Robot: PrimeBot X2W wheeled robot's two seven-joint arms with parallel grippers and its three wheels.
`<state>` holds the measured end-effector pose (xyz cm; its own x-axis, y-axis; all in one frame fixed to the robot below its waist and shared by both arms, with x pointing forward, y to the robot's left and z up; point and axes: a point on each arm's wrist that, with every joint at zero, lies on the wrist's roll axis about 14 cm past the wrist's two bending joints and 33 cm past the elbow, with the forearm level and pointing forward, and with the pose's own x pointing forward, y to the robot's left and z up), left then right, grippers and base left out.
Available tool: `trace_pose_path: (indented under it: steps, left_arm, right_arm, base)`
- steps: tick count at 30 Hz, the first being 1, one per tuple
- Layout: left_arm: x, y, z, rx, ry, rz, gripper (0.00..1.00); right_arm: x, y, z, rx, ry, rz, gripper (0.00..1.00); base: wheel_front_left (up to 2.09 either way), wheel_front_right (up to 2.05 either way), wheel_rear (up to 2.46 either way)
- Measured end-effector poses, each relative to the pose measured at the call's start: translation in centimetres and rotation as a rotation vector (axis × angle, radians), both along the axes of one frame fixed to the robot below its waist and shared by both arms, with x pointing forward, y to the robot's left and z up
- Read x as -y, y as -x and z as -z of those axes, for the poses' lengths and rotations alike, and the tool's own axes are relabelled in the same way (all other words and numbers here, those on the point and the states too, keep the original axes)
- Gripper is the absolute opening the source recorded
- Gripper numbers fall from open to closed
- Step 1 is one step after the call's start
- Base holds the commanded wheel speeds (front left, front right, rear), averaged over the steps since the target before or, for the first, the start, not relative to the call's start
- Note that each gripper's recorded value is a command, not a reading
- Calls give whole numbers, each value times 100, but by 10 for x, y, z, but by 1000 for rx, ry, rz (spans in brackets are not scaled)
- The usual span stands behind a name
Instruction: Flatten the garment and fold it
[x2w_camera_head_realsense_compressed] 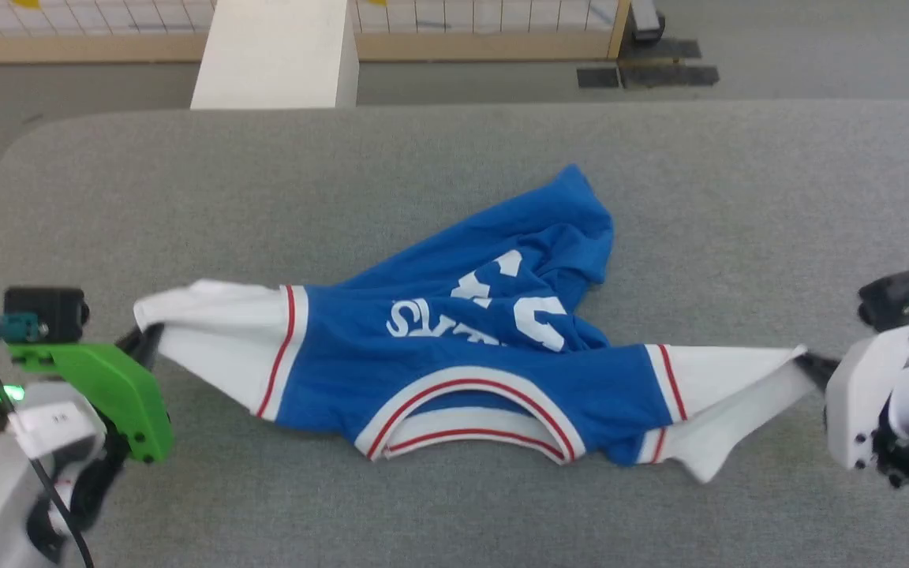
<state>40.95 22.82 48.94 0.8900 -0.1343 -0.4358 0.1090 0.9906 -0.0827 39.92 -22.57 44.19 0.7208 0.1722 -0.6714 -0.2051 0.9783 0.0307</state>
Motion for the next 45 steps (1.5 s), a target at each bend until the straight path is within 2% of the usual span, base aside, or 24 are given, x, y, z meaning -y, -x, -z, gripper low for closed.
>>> trace_pose_path:
  steps: [7,12,15,19,30,35,38,41,45]
  left_arm:
    - [0,-31,-75,181,-40,25,0]
    - [0,-71,-114,258,-42,24,0]
    - [-1,-97,-134,299,-34,6,0]
    - [-1,-138,-179,439,-38,-23,0]
    - [9,-229,-271,762,-83,-58,0]
    - [11,-260,-289,865,-85,-77,0]
    - [15,-280,-278,865,-95,-72,0]
    - [16,-299,-252,830,-101,-67,0]
    - [20,-318,-205,755,-93,-57,0]
  right_arm:
    - [25,-32,-80,262,46,65,0]
    - [37,-64,-138,443,80,106,0]
    - [36,-88,-172,559,93,110,0]
    - [37,-123,-225,733,101,122,0]
    - [30,-207,-324,1046,141,123,0]
    - [19,-238,-346,1156,151,107,0]
    - [12,-256,-346,1190,138,97,0]
    - [5,-276,-323,1161,130,83,0]
    - [0,-297,-274,1072,135,61,0]
  base:
    - [0,0,0]
    - [0,0,0]
    - [0,0,0]
    - [0,0,0]
    - [0,0,0]
    - [0,0,0]
    - [0,0,0]
    - [0,0,0]
    - [0,0,0]
